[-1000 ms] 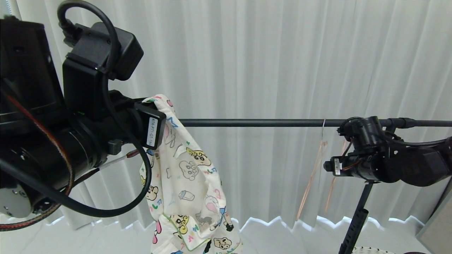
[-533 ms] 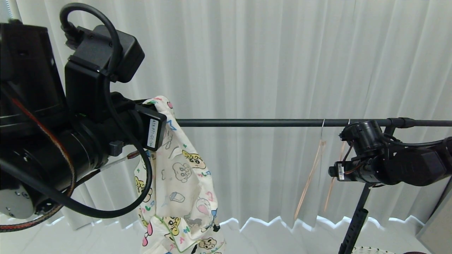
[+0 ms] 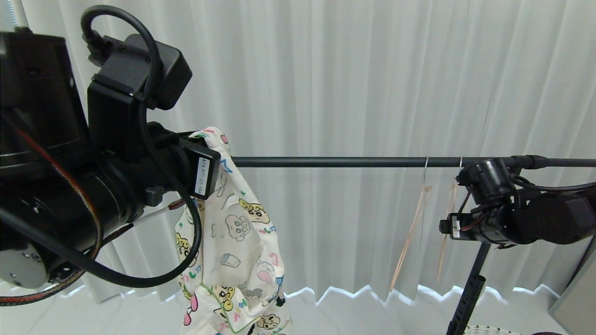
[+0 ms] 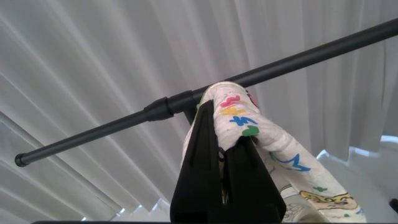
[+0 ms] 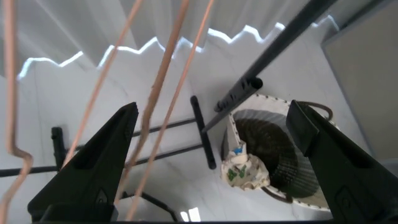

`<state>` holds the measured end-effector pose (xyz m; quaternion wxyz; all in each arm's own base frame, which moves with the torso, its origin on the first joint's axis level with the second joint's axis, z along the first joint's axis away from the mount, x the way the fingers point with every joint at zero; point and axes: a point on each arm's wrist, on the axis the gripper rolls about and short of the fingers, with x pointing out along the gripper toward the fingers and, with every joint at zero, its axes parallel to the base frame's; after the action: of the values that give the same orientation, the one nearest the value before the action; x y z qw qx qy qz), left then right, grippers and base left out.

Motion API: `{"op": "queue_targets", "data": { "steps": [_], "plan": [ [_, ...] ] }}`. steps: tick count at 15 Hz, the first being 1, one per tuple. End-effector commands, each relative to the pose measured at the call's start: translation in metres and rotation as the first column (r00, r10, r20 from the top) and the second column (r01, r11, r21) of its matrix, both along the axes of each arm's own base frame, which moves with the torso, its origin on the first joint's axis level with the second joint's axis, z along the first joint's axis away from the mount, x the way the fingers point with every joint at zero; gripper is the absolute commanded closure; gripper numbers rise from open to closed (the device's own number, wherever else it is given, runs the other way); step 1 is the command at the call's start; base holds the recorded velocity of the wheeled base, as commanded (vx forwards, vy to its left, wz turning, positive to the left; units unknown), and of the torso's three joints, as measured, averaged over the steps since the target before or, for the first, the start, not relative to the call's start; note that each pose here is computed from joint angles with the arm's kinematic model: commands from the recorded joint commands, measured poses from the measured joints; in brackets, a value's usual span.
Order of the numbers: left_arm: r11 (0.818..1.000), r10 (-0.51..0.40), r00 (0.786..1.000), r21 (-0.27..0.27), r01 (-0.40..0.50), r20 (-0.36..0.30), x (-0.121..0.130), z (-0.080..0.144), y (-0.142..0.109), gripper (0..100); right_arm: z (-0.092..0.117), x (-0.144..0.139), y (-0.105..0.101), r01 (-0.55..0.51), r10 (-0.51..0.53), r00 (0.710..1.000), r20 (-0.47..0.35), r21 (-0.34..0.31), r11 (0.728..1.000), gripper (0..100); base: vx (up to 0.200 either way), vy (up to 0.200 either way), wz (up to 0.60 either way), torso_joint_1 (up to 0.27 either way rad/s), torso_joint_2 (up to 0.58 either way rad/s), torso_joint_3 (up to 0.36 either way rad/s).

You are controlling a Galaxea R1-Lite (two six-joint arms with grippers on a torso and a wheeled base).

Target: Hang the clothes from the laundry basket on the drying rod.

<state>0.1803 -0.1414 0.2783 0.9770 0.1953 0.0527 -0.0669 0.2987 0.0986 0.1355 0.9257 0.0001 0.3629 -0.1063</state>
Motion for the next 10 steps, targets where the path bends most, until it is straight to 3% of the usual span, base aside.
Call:
{"op": "queue_targets", "data": {
  "steps": [1, 5, 10],
  "plan": [
    [1.000, 0.001, 1.000, 0.002, -0.001, -0.001, 0.002, 0.000, -0.001, 100, 0.003, -0.002, -0.001, 0.006, -0.006, 1.000, 0.011, 0.006, 1.000, 0, 0.000, 0.000, 0.00, 0.000, 0.00, 0.000],
    [1.000, 0.000, 1.000, -0.003, 0.000, 0.006, 0.002, 0.000, -0.002, 100, 0.001, 0.000, -0.002, 0.013, -0.013, 1.000, 0.005, 0.008, 1.000, 0, 0.000, 0.000, 0.00, 0.000, 0.00, 0.000],
    [1.000, 0.000, 1.000, 0.000, 0.000, 0.010, 0.002, 0.001, -0.001, 100, -0.023, 0.022, -0.001, -0.002, 0.002, 1.000, 0.000, 0.039, 0.999, 0, 0.000, 0.000, 0.00, 0.000, 0.00, 0.000]
  ]
}}
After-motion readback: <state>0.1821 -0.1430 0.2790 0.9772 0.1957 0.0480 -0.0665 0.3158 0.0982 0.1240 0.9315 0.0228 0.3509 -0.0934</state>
